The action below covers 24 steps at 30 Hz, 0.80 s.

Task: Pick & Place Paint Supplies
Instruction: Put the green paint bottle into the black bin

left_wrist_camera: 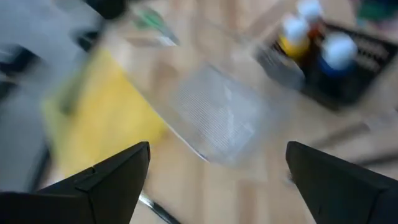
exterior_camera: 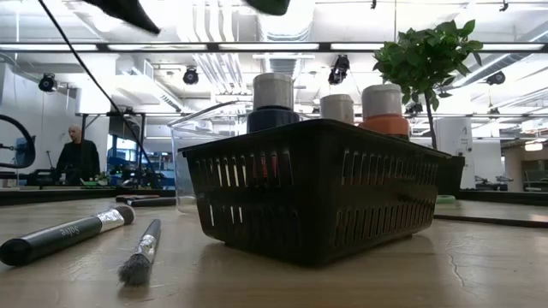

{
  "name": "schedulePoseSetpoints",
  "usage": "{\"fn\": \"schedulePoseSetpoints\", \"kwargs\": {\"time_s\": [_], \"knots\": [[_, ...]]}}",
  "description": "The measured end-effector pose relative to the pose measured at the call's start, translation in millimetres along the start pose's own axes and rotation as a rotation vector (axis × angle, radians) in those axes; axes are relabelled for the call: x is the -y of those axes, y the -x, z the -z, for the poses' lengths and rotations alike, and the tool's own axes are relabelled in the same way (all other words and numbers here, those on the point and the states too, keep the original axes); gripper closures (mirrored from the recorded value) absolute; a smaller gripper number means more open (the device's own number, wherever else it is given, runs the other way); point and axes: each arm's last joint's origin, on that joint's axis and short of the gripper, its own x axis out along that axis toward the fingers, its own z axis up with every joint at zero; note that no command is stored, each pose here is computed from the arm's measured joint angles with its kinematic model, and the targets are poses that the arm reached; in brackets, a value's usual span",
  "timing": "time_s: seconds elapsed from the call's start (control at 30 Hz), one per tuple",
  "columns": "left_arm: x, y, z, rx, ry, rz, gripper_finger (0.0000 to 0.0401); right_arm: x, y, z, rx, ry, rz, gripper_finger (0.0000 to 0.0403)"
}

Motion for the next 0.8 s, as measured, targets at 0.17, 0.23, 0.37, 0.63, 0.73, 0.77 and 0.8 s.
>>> {"fn": "schedulePoseSetpoints", "kwargs": {"time_s": [0.17,0.23,0.37,0.63,0.73,0.77,0.8], "knots": [[-13.5,13.8,-14.1,0.179,0.024,-0.171,0.0017,-8.9,12.4,2.2,0.01,-0.078,0.024,0.0291],[-16.9,18.6,-20.6,0.239,0.02,-0.211,0.0017,-14.3,12.0,8.8,-0.009,-0.099,0.051,0.0291],[-19.9,25.7,-33.0,0.338,0.001,-0.227,0.0017,-22.8,13.6,26.9,-0.041,-0.124,0.149,0.0291],[-19.5,26.1,-35.8,0.368,0.008,-0.231,0.0017,-34.2,19.7,45.6,0.022,-0.228,0.252,0.0291],[-19.0,25.2,-34.6,0.364,0.034,-0.223,0.0016,-33.7,19.2,46.1,0.032,-0.297,0.255,0.0291],[-19.0,25.1,-34.3,0.363,0.048,-0.221,0.0016,-33.2,18.9,45.9,0.034,-0.317,0.254,0.0291],[-19.0,24.8,-33.8,0.36,0.061,-0.218,0.0016,-32.0,18.5,44.6,0.03,-0.336,0.249,0.0291]]}}
